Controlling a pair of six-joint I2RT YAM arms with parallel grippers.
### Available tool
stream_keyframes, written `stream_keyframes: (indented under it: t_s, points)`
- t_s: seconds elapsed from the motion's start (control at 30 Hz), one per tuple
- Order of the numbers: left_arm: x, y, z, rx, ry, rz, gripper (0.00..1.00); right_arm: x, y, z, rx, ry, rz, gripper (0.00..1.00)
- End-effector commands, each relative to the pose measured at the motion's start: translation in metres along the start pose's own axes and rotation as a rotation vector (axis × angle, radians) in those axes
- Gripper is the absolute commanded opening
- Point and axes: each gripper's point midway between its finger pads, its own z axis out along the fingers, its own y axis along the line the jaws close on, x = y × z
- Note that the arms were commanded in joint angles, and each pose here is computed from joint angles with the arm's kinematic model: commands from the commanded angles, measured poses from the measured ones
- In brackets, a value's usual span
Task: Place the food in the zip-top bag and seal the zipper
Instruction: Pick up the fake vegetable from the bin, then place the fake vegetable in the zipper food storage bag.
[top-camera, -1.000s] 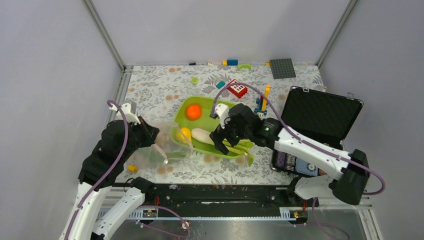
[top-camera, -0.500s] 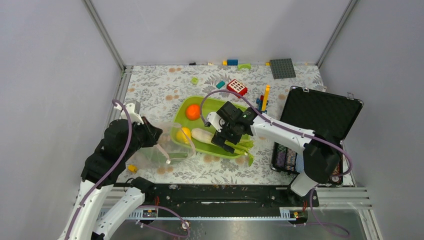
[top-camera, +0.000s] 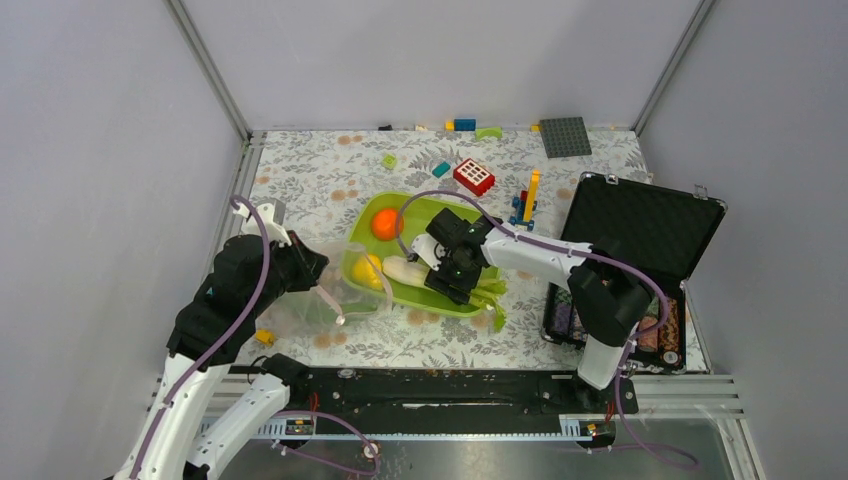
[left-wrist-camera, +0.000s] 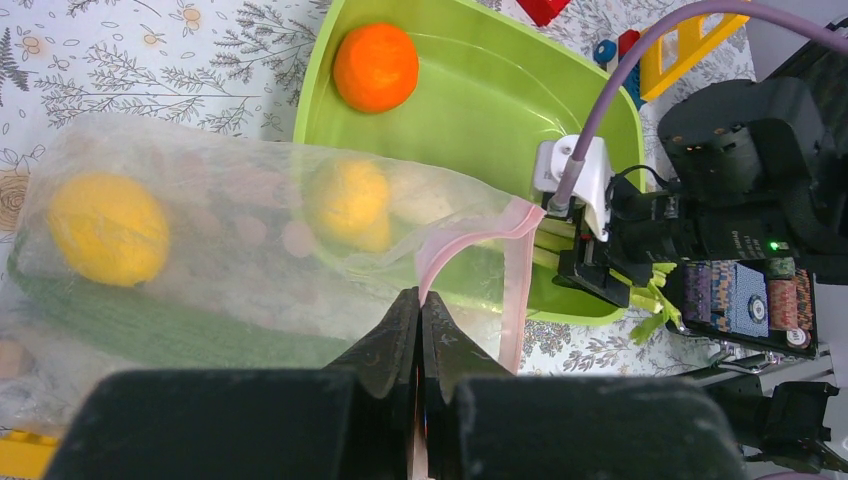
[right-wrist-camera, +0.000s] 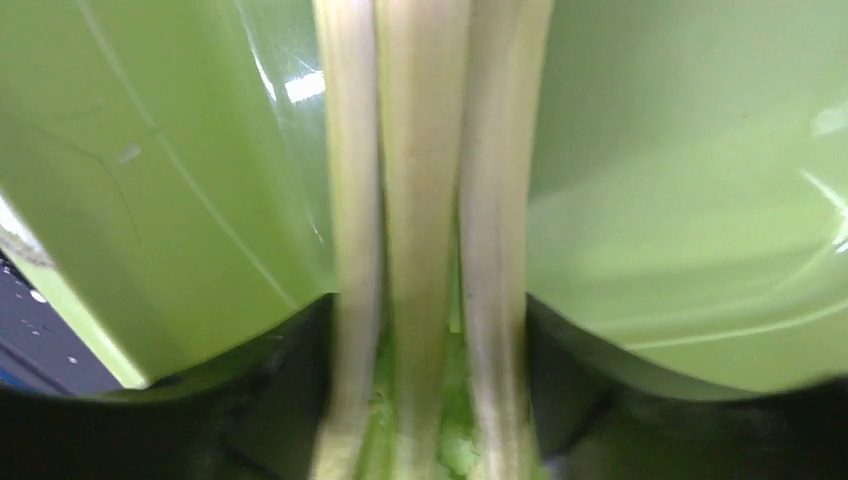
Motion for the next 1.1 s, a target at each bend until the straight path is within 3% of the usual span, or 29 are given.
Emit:
stream_keyframes:
  t_s: [0.0, 0.07, 0.13, 0.37, 0.5, 0.67, 0.87, 1.07]
  points:
    - [-0.010, -0.009, 0.004, 0.041, -0.038, 0.002, 0.00, -0.018, -0.001, -0.003, -0.042, -0.044, 0.002, 0.54]
    - [-0.010, -0.010, 0.006, 0.044, -0.036, -0.002, 0.00, -0.019, -0.001, -0.008, -0.038, -0.057, -0.003, 0.34]
    - [-0.008, -0.015, 0.007, 0.068, -0.025, -0.006, 0.00, -0.019, -0.003, -0.017, -0.017, -0.072, -0.014, 0.23]
    - [-0.002, -0.015, 0.012, 0.076, -0.006, -0.033, 0.00, -0.009, -0.008, -0.058, 0.071, -0.104, -0.030, 0.05]
    - [-0.003, -0.015, 0.013, 0.071, -0.019, -0.048, 0.00, 0.011, -0.020, -0.084, 0.191, -0.086, 0.005, 0.02]
    - [-0.004, -0.012, 0.014, 0.051, -0.027, -0.065, 0.00, 0.020, -0.010, -0.119, 0.221, -0.183, 0.060, 0.00]
    - [-0.007, -0.011, 0.020, 0.041, -0.033, -0.074, 0.00, 0.016, 0.031, -0.155, 0.073, -0.375, 0.078, 0.00]
    - [-0.002, -0.024, 0.019, 0.114, 0.000, -0.057, 0.00, 0.002, 0.092, -0.188, -0.234, -0.507, 0.142, 0.00]
